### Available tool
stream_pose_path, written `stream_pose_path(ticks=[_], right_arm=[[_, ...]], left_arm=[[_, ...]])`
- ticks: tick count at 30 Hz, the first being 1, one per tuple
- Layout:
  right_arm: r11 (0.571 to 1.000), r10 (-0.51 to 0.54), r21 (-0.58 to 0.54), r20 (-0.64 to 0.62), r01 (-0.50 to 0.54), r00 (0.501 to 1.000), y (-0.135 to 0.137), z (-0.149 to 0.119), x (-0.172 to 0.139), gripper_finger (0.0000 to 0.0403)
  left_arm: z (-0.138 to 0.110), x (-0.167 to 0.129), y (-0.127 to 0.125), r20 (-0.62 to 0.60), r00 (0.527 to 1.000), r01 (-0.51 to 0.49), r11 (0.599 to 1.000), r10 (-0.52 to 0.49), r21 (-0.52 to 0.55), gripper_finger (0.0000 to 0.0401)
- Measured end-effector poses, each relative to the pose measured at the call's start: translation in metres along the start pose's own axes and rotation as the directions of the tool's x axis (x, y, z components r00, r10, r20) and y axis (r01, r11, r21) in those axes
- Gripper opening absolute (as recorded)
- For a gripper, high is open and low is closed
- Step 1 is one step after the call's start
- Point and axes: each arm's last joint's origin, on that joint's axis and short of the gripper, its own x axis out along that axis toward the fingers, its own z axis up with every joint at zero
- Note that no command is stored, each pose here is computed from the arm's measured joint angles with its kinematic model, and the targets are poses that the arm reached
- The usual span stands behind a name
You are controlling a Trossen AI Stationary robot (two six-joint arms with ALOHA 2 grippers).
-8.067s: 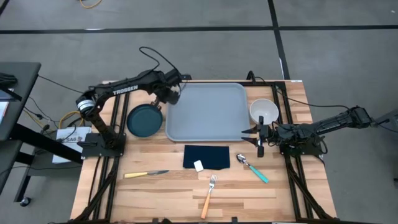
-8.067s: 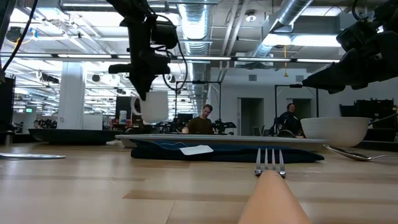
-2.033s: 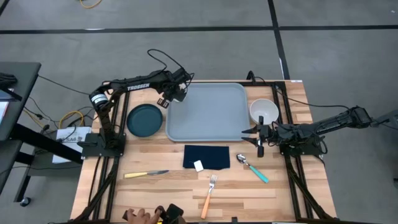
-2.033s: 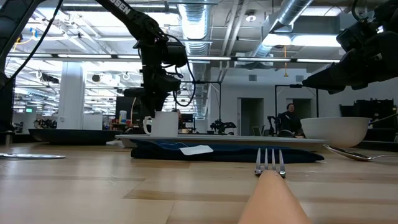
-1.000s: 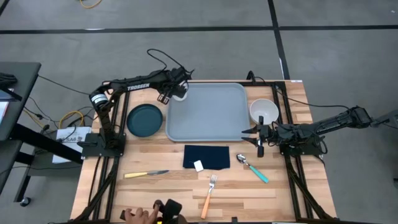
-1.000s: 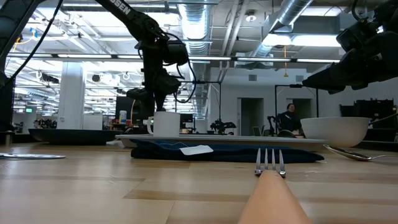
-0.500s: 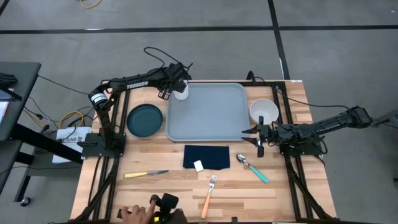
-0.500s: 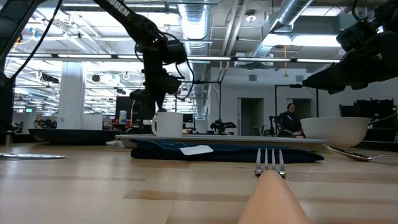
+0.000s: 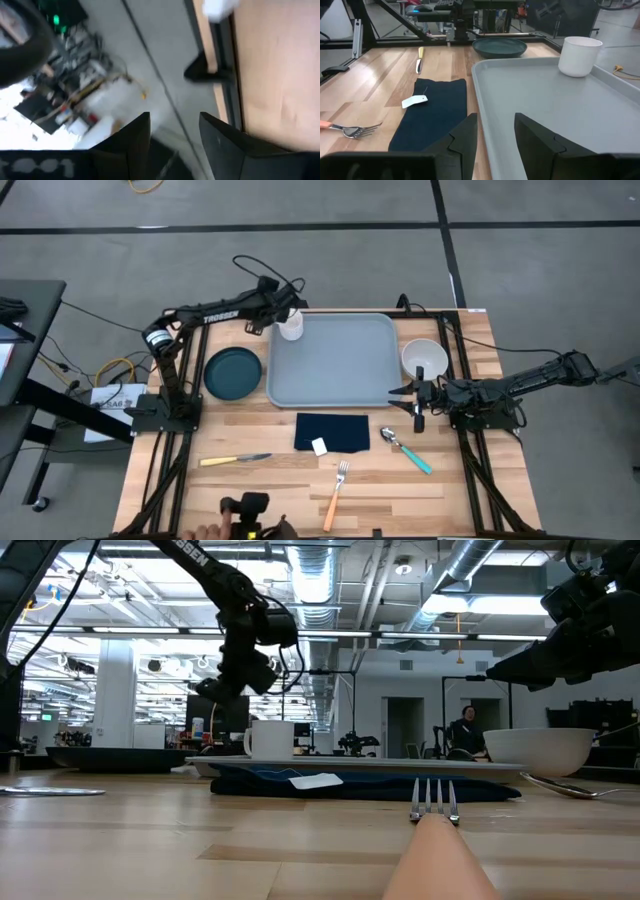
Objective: Set up tray
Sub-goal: Put the dark green plate under the white cup on the gray serving tray
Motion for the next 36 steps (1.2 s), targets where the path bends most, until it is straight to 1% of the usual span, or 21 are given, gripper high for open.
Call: stream_pose_path(ticks=[3, 6, 8, 9, 11, 12, 13, 14, 15, 16, 18, 19, 20, 21, 22, 23, 29, 33, 36], right_arm=[[1.000, 0.000, 0.000, 0.000, 0.000, 1.000, 0.000, 0.000, 0.000, 0.0122], [1.000, 0.000, 0.000, 0.000, 0.000, 1.000, 0.000, 0.000, 0.000, 0.0122], [1.000, 0.000, 0.000, 0.000, 0.000, 1.000, 0.000, 0.000, 0.000, 0.0122], [1.000, 0.000, 0.000, 0.000, 0.000, 1.000, 0.000, 0.000, 0.000, 0.0122], [1.000, 0.000, 0.000, 0.000, 0.000, 1.000, 0.000, 0.000, 0.000, 0.0122], [1.000, 0.000, 0.000, 0.000, 0.000, 1.000, 0.000, 0.000, 0.000, 0.0122], [1.000, 0.000, 0.000, 0.000, 0.000, 1.000, 0.000, 0.000, 0.000, 0.0122], [1.000, 0.000, 0.000, 0.000, 0.000, 1.000, 0.000, 0.000, 0.000, 0.0122], [1.000, 0.000, 0.000, 0.000, 0.000, 1.000, 0.000, 0.000, 0.000, 0.0122], [1.000, 0.000, 0.000, 0.000, 0.000, 1.000, 0.000, 0.000, 0.000, 0.0122], [1.000, 0.000, 0.000, 0.000, 0.000, 1.000, 0.000, 0.000, 0.000, 0.0122], [1.000, 0.000, 0.000, 0.000, 0.000, 1.000, 0.000, 0.000, 0.000, 0.0122], [1.000, 0.000, 0.000, 0.000, 0.000, 1.000, 0.000, 0.000, 0.000, 0.0122], [1.000, 0.000, 0.000, 0.000, 0.000, 1.000, 0.000, 0.000, 0.000, 0.0122], [1.000, 0.000, 0.000, 0.000, 0.000, 1.000, 0.000, 0.000, 0.000, 0.0122], [1.000, 0.000, 0.000, 0.000, 0.000, 1.000, 0.000, 0.000, 0.000, 0.0122], [1.000, 0.000, 0.000, 0.000, 0.000, 1.000, 0.000, 0.000, 0.000, 0.0122], [1.000, 0.000, 0.000, 0.000, 0.000, 1.000, 0.000, 0.000, 0.000, 0.0122], [1.000, 0.000, 0.000, 0.000, 0.000, 1.000, 0.000, 0.000, 0.000, 0.0122]], left_arm=[[-0.004, -0.004, -0.008, -0.090, 0.996, 0.002, 1.000, -0.001, 0.003, 0.0162], [-0.012, -0.008, -0.018, -0.132, 0.988, 0.078, 0.997, -0.077, 0.008, 0.0162], [-0.018, -0.012, -0.027, -0.150, 0.975, 0.165, 0.986, -0.164, -0.001, 0.0162], [-0.022, -0.014, -0.031, -0.162, 0.961, 0.224, 0.975, -0.222, -0.010, 0.0162], [-0.030, -0.019, -0.039, -0.170, 0.919, 0.352, 0.934, -0.357, -0.058, 0.0162], [-0.033, -0.021, -0.043, -0.168, 0.888, 0.418, 0.903, -0.429, -0.094, 0.0162], [-0.036, -0.023, -0.047, -0.161, 0.850, 0.484, 0.864, -0.502, -0.142, 0.0162], [-0.038, -0.026, -0.050, -0.147, 0.802, 0.550, 0.812, -0.579, -0.196, 0.0162], [-0.039, -0.028, -0.053, -0.122, 0.745, 0.618, 0.747, -0.656, -0.244, 0.0162], [-0.038, -0.030, -0.055, -0.077, 0.682, 0.684, 0.671, -0.727, -0.285, 0.0162], [-0.034, -0.035, -0.058, 0.041, 0.552, 0.794, 0.510, -0.833, -0.329, 0.0162], [-0.032, -0.038, -0.059, 0.095, 0.482, 0.841, 0.430, -0.871, -0.327, 0.0162], [-0.031, -0.043, -0.061, 0.136, 0.420, 0.877, 0.363, -0.897, -0.313, 0.0162], [-0.030, -0.048, -0.062, 0.163, 0.375, 0.901, 0.318, -0.913, -0.296, 0.0162], [-0.028, -0.052, -0.064, 0.177, 0.348, 0.915, 0.293, -0.921, -0.276, 0.0162], [-0.026, -0.056, -0.065, 0.182, 0.339, 0.923, 0.289, -0.923, -0.254, 0.0162], [-0.016, -0.078, -0.075, 0.173, 0.370, 0.926, 0.346, -0.913, -0.152, 0.0162], [-0.013, -0.094, -0.083, 0.208, 0.400, 0.916, 0.387, -0.892, -0.102, 0.0162], [-0.018, -0.105, -0.095, 0.259, 0.416, 0.907, 0.420, -0.872, -0.043, 0.0162]])
